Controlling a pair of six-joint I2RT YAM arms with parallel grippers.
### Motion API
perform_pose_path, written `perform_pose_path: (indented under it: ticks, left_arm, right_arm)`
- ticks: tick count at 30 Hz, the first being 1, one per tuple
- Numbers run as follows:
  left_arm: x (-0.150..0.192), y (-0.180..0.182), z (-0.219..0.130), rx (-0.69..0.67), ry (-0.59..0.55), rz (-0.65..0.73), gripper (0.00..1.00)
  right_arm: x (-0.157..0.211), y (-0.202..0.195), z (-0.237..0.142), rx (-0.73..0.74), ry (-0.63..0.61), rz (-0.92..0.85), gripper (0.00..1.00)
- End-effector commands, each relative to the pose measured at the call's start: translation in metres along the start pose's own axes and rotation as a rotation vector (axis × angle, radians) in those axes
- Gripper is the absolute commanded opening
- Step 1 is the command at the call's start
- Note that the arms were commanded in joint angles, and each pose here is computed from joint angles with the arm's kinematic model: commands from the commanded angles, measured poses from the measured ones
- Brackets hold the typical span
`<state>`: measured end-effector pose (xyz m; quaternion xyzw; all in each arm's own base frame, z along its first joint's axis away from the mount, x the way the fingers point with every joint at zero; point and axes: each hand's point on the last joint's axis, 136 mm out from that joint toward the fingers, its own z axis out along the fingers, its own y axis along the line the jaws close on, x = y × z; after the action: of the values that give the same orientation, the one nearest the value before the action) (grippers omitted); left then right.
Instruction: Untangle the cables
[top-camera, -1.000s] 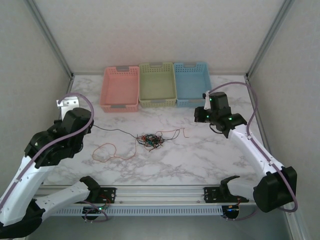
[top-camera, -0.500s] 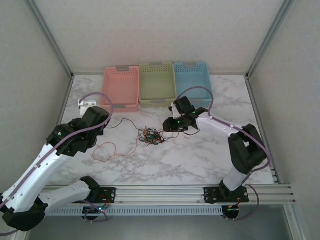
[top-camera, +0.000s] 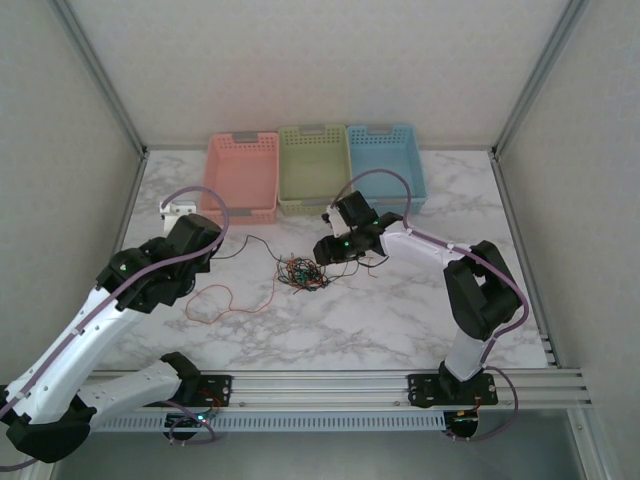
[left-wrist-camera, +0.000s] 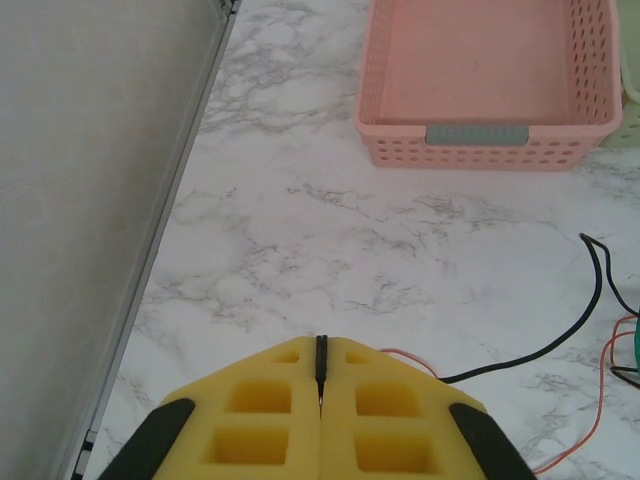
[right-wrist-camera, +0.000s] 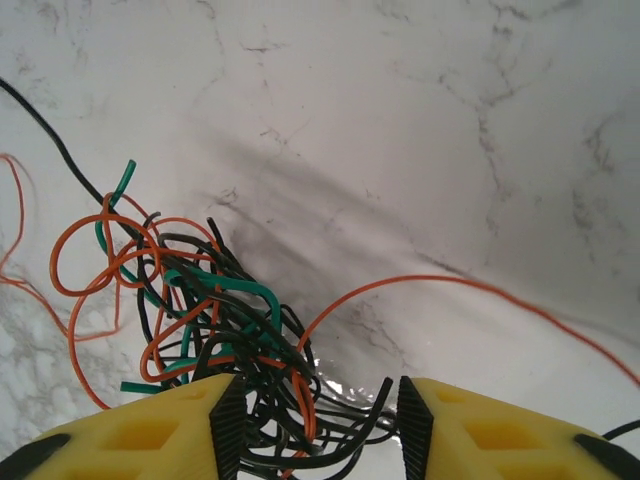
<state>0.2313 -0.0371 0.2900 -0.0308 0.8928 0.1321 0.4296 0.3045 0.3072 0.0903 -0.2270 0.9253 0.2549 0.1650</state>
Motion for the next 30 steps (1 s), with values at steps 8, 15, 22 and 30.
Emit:
perform_pose_path:
  ticks: [8, 15, 22, 30]
  left_arm:
    - [0.004, 0.005, 0.000, -0.009, 0.001, -0.017, 0.00]
    - [0.007, 0.005, 0.002, -0.008, 0.008, -0.014, 0.00]
    - [0.007, 0.007, 0.001, -0.012, 0.004, -0.016, 0.00]
    - [0.009, 0.006, 0.002, -0.013, 0.009, -0.011, 0.00]
  right_arm:
    - [0.013, -0.008, 0.002, 0.077, 0.087, -0.495, 0.50]
    - [0.005, 0.006, 0.010, 0.000, 0.053, -0.589, 0.50]
    - [0.014, 0.014, 0.015, -0.044, 0.117, -0.622, 0.49]
    - [-0.003, 0.033, -0.016, -0.052, 0.020, -0.598, 0.49]
